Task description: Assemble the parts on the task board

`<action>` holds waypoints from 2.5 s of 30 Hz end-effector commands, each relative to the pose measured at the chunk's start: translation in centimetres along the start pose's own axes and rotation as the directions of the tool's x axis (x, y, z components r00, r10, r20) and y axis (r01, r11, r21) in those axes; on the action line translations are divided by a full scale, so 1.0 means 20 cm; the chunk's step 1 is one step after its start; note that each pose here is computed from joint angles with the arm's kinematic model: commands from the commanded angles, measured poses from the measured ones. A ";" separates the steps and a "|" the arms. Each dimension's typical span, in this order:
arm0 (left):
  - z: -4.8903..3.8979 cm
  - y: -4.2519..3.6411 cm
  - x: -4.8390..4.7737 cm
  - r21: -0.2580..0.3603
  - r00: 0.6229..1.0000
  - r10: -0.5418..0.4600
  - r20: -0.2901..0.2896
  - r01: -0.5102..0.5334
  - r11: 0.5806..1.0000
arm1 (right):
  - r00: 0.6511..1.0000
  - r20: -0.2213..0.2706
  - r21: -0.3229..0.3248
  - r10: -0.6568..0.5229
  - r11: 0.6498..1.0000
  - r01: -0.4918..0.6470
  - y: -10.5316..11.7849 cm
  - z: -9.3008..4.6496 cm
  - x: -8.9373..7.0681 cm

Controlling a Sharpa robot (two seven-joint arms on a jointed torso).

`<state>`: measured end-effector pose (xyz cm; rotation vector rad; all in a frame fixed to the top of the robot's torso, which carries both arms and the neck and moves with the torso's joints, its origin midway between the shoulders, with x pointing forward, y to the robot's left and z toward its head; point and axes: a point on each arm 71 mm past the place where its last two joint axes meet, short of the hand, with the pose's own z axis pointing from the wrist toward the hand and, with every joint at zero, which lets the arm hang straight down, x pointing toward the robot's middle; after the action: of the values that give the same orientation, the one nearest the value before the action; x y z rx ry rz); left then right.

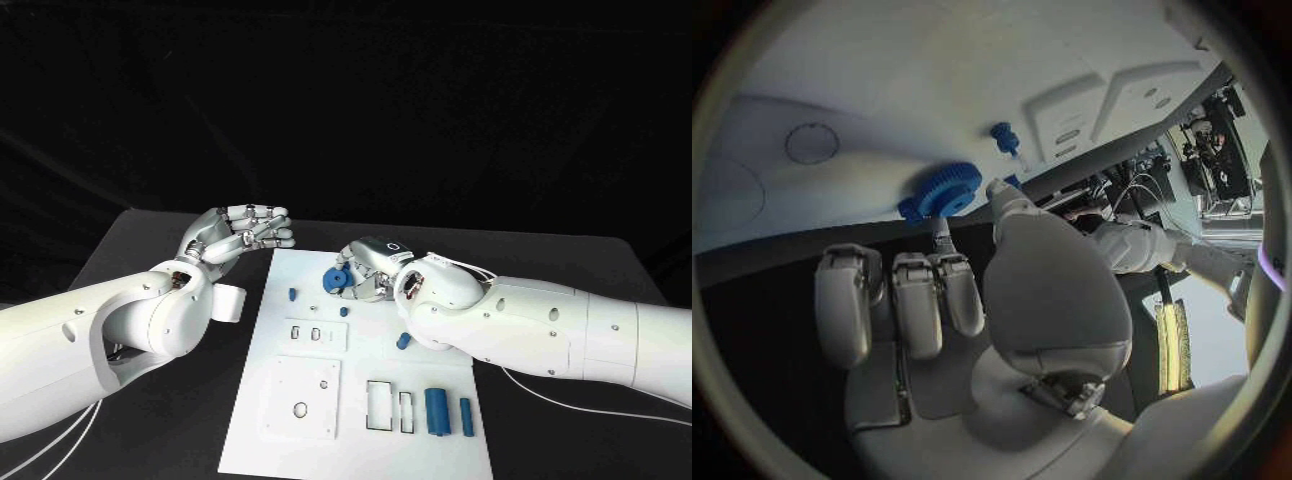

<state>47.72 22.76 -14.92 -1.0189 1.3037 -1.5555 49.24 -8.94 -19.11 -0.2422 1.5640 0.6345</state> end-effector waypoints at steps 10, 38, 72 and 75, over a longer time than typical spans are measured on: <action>0.001 -0.005 0.009 0.005 1.000 -0.011 -0.016 0.011 1.000 | 0.998 -0.066 0.029 0.000 1.000 0.002 -0.04 -0.02 0.02; 0.013 0.015 -0.002 0.003 1.000 -0.008 -0.013 0.008 1.000 | 0.961 0.111 0.047 0.251 0.965 -0.258 -0.49 -0.52 -0.32; 0.024 0.048 0.004 -0.009 1.000 -0.011 -0.020 0.011 1.000 | 0.966 0.031 0.187 0.256 0.948 -0.257 -0.82 -0.63 -0.10; 0.024 0.048 0.002 -0.009 1.000 -0.011 -0.019 0.010 1.000 | 0.965 0.032 0.189 0.259 0.947 -0.260 -0.81 -0.62 -0.09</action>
<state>48.31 22.69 -15.91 -1.0270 1.3204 -1.5464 47.33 -29.36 -21.42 0.1197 1.6409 0.6711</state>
